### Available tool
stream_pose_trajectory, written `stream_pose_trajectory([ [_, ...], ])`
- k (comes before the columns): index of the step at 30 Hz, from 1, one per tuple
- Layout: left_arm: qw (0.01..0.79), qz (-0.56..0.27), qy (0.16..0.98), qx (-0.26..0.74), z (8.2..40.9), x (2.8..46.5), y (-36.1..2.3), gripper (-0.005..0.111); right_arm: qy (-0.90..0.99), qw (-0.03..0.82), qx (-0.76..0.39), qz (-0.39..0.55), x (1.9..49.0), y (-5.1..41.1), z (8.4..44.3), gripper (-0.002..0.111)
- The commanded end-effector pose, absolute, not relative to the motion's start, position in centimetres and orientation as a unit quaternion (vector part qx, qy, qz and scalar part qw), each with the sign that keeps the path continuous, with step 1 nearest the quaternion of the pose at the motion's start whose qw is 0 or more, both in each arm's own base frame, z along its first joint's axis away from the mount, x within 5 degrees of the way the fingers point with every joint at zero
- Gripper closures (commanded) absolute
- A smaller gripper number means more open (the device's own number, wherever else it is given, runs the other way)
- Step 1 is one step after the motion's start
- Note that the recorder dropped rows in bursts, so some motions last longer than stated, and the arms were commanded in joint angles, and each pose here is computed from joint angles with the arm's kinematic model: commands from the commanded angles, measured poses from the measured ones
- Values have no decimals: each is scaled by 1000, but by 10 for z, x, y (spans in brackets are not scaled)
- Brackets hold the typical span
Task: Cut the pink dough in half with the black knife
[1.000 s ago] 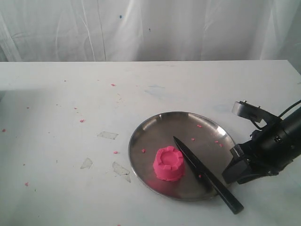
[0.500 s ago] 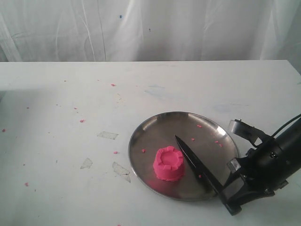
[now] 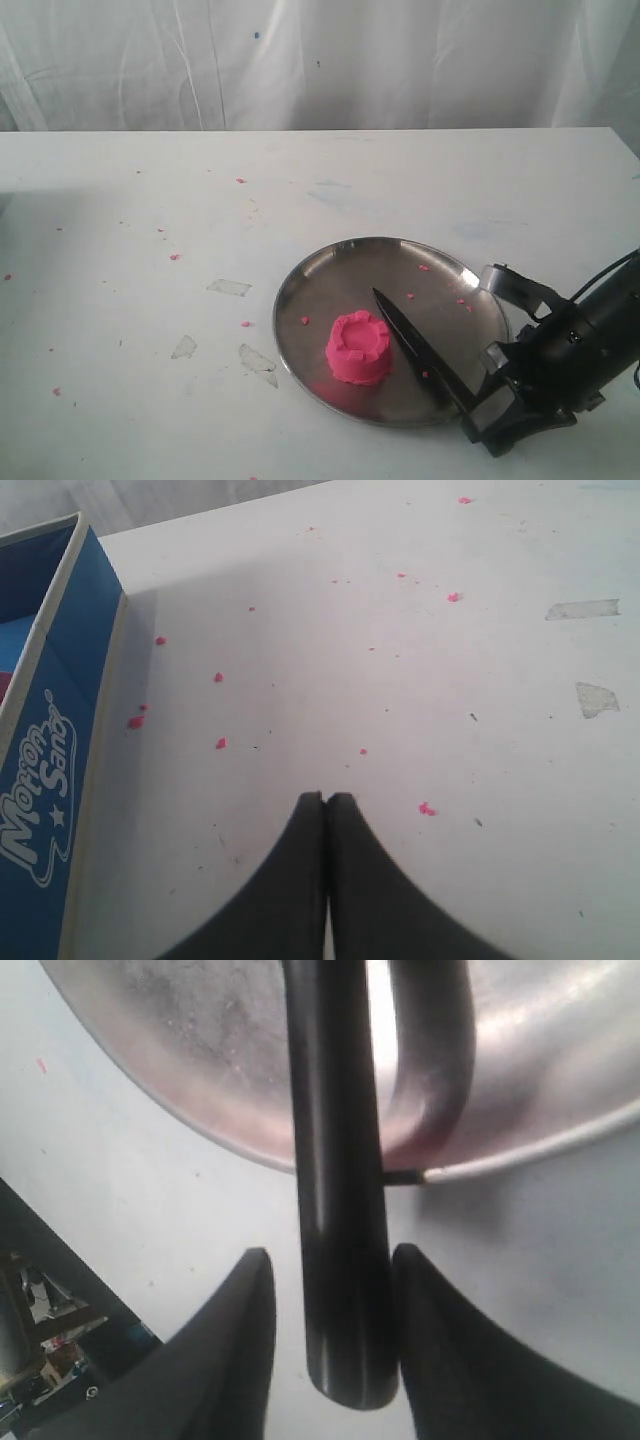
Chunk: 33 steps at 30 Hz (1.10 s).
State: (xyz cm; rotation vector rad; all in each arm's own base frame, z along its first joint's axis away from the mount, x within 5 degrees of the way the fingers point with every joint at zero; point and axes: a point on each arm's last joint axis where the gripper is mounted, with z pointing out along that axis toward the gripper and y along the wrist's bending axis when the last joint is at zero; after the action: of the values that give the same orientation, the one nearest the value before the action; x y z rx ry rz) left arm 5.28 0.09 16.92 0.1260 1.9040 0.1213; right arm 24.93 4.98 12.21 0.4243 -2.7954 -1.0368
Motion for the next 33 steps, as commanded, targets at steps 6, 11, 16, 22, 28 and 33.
stream_pose_trajectory([
  [6,579,49,812,51,169,53,1,107,-914,54,167,-367,248,51,124,108],
  [11,579,49,812,51,169,53,1,107,-911,27,157,-380,252,54,132,108],
  [16,579,49,812,51,169,53,1,107,-928,-50,145,-340,256,51,157,108],
  [22,579,49,812,51,169,53,1,107,-935,-115,132,-309,258,48,179,108],
  [28,579,49,812,51,169,53,1,107,-934,-142,118,-304,258,48,190,108],
  [33,614,-202,741,-181,184,56,-8,107,-918,-200,115,-322,251,51,220,108],
])
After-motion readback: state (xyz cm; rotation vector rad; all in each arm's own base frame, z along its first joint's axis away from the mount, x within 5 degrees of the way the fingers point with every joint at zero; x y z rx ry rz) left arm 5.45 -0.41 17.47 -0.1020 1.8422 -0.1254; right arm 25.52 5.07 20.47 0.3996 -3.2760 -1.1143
